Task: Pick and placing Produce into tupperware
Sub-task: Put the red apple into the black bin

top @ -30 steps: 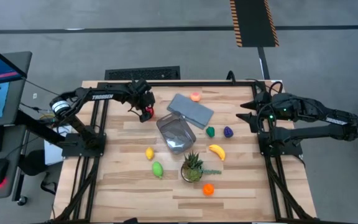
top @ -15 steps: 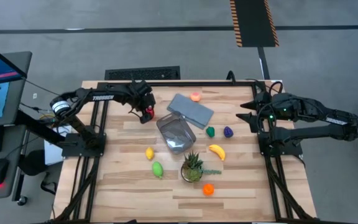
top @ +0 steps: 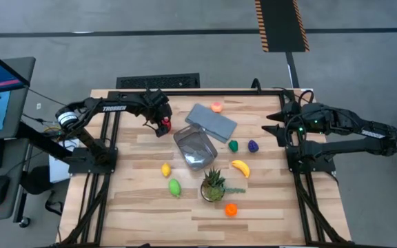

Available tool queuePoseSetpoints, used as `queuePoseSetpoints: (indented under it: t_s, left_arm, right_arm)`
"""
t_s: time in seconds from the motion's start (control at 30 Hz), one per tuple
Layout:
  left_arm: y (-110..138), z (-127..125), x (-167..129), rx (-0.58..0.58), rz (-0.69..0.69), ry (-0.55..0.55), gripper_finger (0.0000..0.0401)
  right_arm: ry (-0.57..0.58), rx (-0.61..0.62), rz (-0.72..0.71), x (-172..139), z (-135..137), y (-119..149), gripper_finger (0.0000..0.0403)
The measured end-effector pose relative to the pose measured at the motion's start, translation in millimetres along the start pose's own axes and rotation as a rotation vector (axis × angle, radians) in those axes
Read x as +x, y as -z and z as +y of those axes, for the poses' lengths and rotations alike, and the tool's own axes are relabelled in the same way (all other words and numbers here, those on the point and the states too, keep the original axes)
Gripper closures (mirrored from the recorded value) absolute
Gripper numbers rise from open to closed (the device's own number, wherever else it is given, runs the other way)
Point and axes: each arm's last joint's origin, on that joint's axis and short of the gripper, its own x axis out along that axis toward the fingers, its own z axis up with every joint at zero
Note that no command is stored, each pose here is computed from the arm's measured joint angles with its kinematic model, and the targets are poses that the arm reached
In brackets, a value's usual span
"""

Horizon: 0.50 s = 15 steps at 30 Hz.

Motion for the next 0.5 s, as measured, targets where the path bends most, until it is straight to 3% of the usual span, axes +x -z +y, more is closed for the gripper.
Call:
queuePoseSetpoints:
  t_s: [0.3, 0.5]
  left_arm:
    - [-0.1, -0.1, 0.0, 0.000, -0.002, 0.004, 0.0149]
    - [-0.1, -0.1, 0.0, 0.000, -0.003, 0.008, 0.0160]
  right_arm:
    - [0.000, 0.011, 0.000, 0.0, 0.0, 0.0, 0.0100]
    - [0.000, 0.018, 0.000, 0.0, 0.0, 0.0, 0.0100]
